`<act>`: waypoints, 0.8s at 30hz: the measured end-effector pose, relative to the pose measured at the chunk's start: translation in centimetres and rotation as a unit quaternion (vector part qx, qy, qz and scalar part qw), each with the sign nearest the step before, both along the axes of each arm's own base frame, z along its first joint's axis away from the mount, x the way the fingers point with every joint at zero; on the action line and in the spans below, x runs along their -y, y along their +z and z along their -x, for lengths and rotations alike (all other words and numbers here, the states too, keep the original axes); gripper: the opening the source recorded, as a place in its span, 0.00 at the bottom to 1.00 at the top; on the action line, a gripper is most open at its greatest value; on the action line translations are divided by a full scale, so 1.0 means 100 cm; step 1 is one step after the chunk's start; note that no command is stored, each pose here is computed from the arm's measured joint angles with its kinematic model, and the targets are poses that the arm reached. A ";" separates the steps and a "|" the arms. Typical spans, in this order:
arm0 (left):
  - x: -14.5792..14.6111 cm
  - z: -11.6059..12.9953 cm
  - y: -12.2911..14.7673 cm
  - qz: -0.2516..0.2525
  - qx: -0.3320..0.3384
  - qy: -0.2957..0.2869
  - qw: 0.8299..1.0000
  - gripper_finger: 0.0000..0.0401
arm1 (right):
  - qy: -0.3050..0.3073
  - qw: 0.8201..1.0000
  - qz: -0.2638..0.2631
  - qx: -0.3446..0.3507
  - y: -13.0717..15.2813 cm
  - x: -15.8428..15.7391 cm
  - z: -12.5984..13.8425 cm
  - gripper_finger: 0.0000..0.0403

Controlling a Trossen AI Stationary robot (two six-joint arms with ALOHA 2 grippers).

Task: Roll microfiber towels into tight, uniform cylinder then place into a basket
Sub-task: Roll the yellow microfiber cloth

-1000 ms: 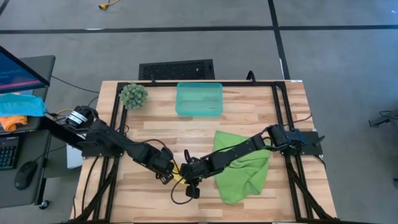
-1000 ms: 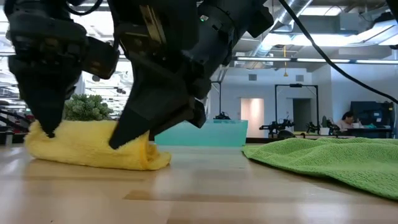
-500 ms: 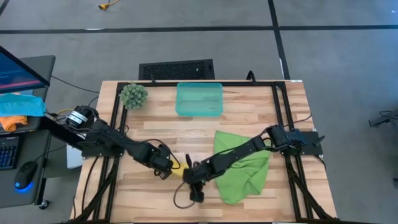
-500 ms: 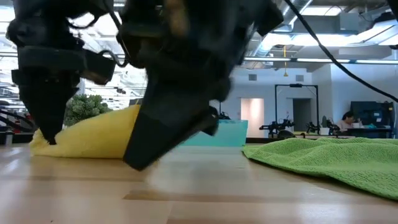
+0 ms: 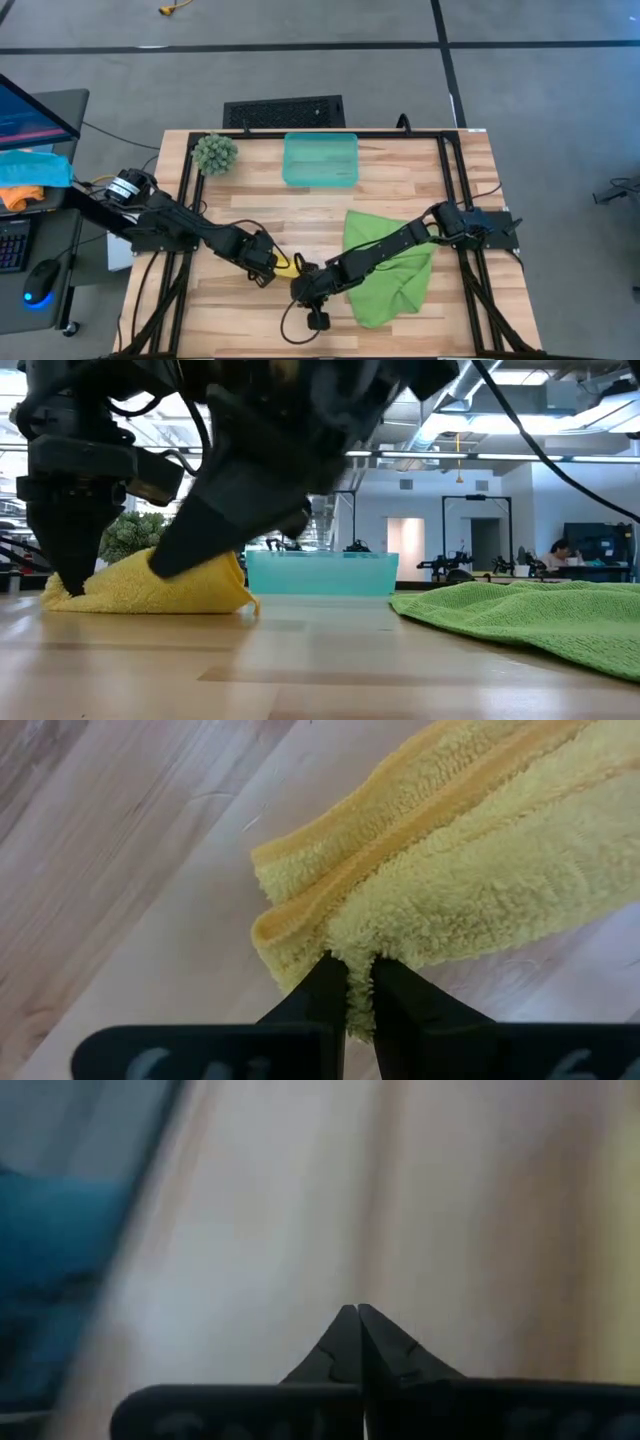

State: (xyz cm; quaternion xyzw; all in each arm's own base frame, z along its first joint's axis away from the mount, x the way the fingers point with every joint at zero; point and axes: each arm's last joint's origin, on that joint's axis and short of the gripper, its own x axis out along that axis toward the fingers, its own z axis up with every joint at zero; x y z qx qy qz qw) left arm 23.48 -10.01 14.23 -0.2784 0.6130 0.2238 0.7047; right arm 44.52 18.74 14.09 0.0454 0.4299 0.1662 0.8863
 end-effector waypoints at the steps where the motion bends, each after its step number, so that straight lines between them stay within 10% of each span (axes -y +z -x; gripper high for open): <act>1: 0.000 0.000 0.000 0.000 0.000 -0.002 1.000 0.04 | 0.000 0.999 0.040 0.022 0.002 0.000 0.000 0.02; 6: 0.000 0.000 0.000 0.000 0.002 -0.005 1.000 0.04 | 0.005 0.978 0.178 0.108 0.013 0.000 -0.004 0.03; 24: 0.001 0.000 -0.001 0.005 0.000 -0.010 1.000 0.04 | -0.116 0.974 0.189 0.051 -0.007 0.047 -0.010 0.02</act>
